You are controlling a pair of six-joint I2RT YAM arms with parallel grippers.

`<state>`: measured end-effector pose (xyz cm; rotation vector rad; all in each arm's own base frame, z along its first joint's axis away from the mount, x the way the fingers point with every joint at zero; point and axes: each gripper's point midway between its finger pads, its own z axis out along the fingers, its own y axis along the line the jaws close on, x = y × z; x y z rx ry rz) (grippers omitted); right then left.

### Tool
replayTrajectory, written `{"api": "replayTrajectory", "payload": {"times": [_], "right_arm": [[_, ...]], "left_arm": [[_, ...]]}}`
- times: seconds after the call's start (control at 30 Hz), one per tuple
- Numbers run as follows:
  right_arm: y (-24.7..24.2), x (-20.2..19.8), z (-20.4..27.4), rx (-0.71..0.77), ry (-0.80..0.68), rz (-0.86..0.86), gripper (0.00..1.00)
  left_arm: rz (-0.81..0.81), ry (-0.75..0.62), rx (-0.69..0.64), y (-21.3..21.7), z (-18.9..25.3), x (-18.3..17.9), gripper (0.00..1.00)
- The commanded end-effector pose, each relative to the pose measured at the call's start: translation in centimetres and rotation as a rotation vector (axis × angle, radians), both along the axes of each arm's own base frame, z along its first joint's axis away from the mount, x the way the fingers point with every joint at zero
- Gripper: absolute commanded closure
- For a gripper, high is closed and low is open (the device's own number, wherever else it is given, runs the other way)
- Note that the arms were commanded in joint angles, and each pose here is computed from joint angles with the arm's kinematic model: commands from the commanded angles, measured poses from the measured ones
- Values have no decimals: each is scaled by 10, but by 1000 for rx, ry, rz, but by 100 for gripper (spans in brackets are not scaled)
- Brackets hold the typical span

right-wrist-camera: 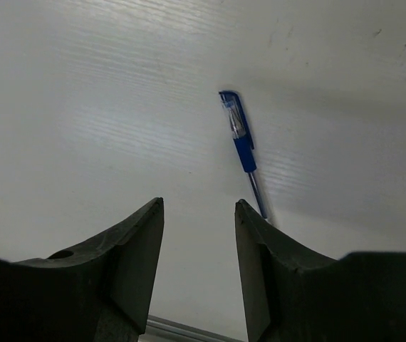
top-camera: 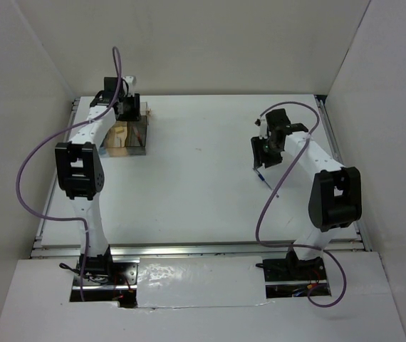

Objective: Sort the stationery into containers
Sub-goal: Place the pen in the storage box, then pick up the pen from the center of the board.

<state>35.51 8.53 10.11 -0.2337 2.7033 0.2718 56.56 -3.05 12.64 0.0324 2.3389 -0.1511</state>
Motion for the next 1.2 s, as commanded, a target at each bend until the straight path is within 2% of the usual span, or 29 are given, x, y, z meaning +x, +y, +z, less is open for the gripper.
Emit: {"api": "replayTrajectory", "payload": {"times": [0.0, 0.03, 0.13, 0.3, 0.33, 0.5, 0.63, 0.9, 1.17], "right_arm": [[-15, -17, -17, -146, 39, 53, 49], [-20, -25, -26, -164, 65, 56, 49], [-24, -35, -39, -182, 104, 72, 50], [-28, -37, -62, -196, 148, 83, 52], [-28, -35, -64, -199, 149, 83, 52], [-28, -24, -71, -218, 143, 89, 53], [-37, -17, -82, -258, 153, 91, 54], [-46, -13, -85, -243, 187, 95, 61], [-36, -1, -53, -181, 129, 131, 60]], "left_arm": [[-56, -225, -32, -16, 102, 5, 45], [-88, -265, -19, -20, 122, -3, 44], [-161, -295, 2, -31, 141, -30, 43], [-221, -300, -18, -42, 140, -87, 44], [-243, -331, 17, -40, 144, -90, 43], [-251, -357, 30, -38, 146, -119, 43], [-254, -345, 10, -40, 143, -129, 44], [-270, -335, -65, -54, 137, -133, 44], [-296, -322, -92, -66, 133, -135, 45]]}}
